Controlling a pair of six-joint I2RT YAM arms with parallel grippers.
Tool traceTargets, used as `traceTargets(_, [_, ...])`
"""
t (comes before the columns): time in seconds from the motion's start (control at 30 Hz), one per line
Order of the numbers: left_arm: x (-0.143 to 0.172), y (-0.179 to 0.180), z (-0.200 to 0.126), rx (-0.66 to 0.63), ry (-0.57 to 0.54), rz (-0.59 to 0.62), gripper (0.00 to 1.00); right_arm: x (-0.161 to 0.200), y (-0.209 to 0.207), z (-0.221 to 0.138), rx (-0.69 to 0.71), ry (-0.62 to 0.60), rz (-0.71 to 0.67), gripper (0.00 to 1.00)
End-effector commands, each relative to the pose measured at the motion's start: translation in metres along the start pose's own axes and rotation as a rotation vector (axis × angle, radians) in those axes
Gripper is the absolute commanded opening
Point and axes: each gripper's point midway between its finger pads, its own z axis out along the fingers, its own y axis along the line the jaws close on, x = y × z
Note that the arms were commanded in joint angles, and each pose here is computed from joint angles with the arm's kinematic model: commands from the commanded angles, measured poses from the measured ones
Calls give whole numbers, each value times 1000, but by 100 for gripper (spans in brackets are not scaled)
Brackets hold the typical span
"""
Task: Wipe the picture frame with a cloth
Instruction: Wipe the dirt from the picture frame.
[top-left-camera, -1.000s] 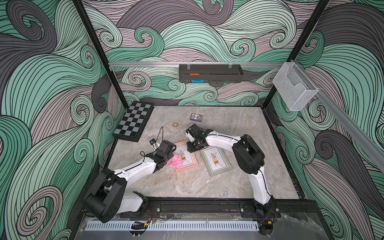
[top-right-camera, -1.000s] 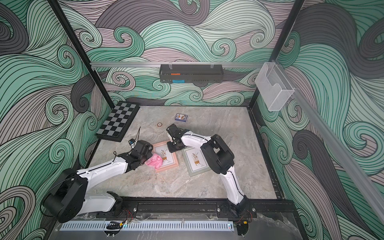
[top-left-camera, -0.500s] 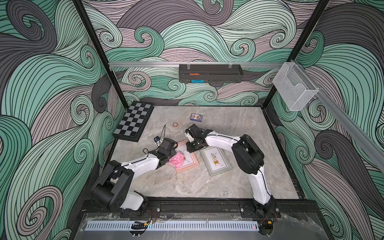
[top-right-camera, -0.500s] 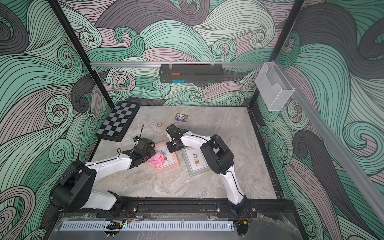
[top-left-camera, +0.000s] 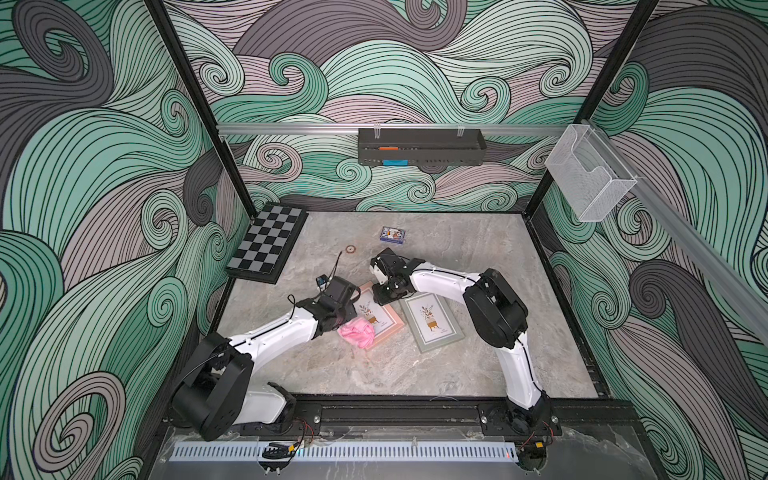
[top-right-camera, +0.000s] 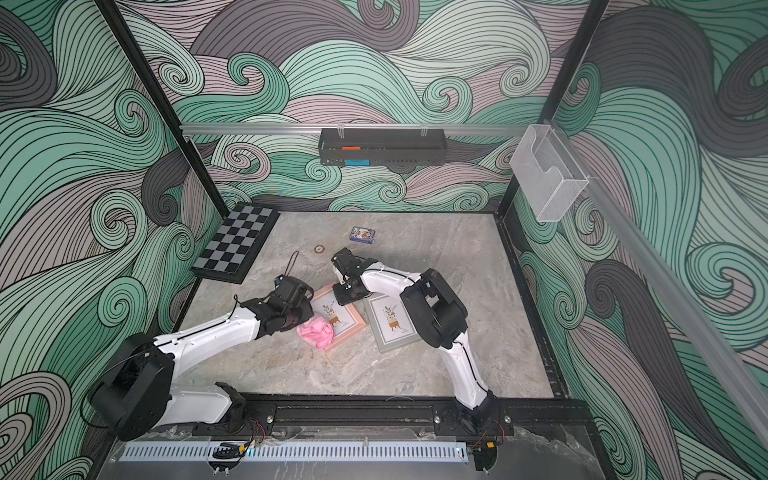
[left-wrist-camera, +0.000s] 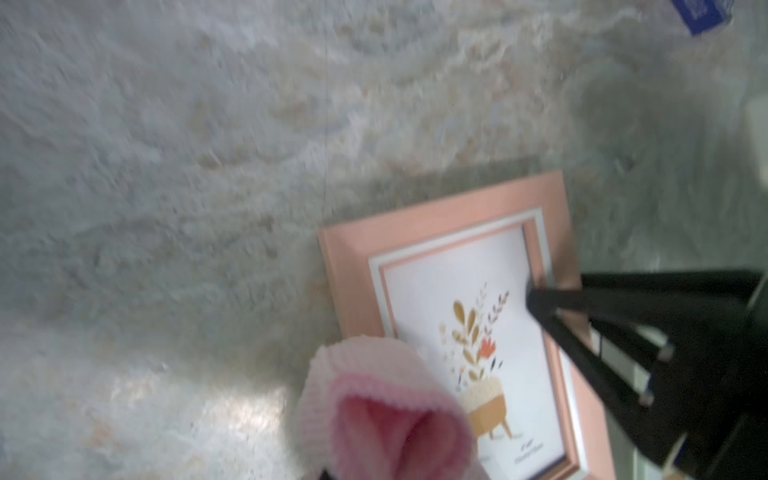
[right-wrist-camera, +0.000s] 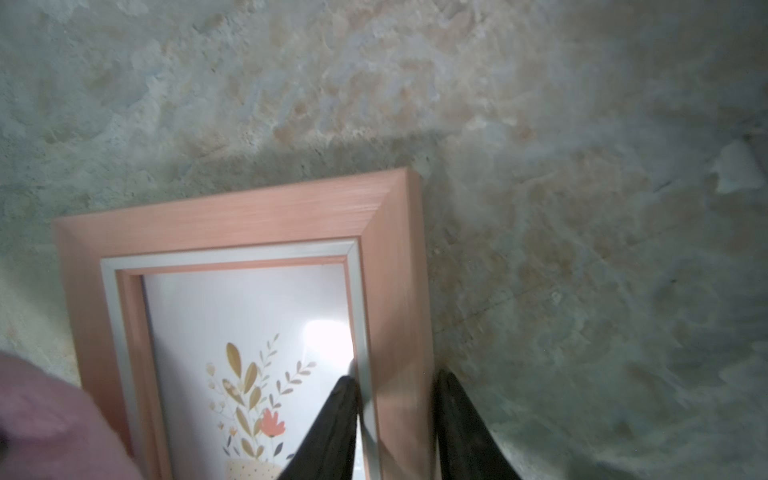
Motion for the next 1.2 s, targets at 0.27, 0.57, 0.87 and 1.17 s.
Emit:
traceTargets(0.27, [-17,-76,57,161,69,64,0,125,-38,56,116,432,38,22])
traceTargets(0.57, [39,-24,30,54,142,134,0,129,-52,56,154,440,56,0])
traceTargets(0.87, [53,-25,-12,84,98,202,0,134,-59,56,175,457,60,0])
traceTargets(1.17, [-26,-79,43,121,-7,218,0,134,-55,52,154,459,56,0])
